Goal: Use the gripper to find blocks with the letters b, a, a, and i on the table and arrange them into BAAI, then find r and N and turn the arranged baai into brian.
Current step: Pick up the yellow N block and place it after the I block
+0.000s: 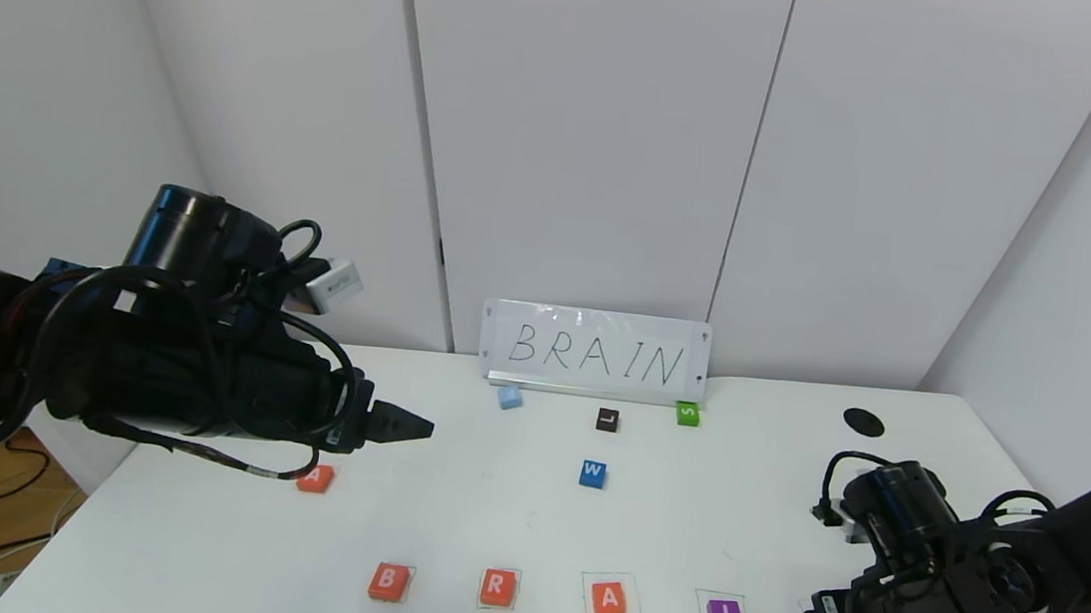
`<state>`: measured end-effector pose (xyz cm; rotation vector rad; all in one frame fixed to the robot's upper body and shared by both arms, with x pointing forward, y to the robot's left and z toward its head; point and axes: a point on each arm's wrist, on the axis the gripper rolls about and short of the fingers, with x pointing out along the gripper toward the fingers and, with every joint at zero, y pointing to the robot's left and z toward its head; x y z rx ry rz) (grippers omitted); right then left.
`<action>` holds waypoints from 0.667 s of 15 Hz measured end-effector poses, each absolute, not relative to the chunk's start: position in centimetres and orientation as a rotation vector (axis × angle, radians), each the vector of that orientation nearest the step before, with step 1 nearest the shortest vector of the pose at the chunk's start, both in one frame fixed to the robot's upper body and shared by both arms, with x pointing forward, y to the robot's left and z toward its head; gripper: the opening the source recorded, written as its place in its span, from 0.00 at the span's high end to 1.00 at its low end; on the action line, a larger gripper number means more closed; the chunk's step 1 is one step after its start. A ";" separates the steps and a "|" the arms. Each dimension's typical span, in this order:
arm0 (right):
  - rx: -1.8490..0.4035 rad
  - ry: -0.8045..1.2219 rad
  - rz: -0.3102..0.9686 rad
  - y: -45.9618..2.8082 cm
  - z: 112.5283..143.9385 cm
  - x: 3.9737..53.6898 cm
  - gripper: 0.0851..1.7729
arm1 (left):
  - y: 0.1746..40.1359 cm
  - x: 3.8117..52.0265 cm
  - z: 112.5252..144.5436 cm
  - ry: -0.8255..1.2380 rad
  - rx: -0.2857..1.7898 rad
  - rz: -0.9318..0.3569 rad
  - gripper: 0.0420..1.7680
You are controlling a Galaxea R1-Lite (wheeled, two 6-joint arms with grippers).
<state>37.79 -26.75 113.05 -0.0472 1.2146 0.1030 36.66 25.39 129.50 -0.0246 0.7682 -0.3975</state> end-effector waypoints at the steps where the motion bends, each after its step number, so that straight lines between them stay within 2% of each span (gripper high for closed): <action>1: -0.046 1.213 0.102 -26.8 113.1 37.8 0.14 | 25.4 36.6 129.5 0.768 -0.025 -0.398 0.03; 10: -0.037 1.200 0.093 -27.1 113.6 37.8 0.07 | 25.4 36.6 129.6 0.765 -0.026 -0.400 0.03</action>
